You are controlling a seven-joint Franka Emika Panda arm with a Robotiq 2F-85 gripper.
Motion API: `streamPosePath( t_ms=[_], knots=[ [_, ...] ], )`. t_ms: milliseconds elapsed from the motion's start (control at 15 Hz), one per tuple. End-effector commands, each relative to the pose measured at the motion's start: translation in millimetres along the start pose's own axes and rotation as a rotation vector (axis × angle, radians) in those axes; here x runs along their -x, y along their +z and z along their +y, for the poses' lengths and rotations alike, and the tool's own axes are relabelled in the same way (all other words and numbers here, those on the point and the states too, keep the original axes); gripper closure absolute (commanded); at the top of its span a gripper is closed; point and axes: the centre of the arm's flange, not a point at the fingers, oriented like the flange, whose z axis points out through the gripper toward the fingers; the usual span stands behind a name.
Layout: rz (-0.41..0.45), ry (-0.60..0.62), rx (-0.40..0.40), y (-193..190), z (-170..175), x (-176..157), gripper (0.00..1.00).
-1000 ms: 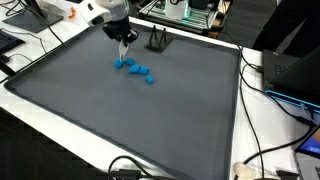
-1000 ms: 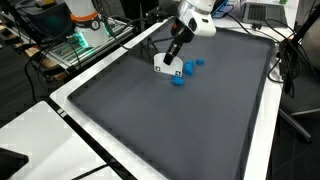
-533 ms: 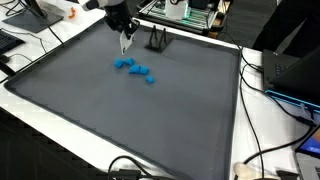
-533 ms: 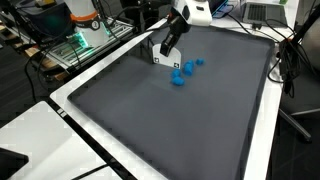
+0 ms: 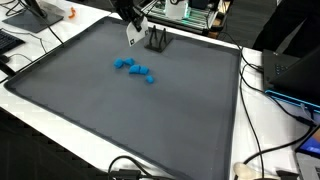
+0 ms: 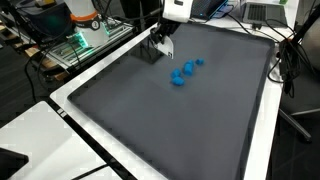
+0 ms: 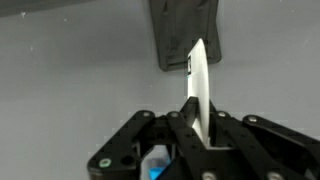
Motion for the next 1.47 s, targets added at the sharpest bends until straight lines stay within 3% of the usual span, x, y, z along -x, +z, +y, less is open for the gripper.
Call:
streamPosePath(
  t_ms=[0,800,1400],
  knots=[
    [-0.039,0.181,-0.072,8,6,26,0.98],
    [-0.195,0.72,-0.315,46,19,59,0.98],
    [-0.207,0.934,-0.399,76,33,67,0.98]
  ],
)
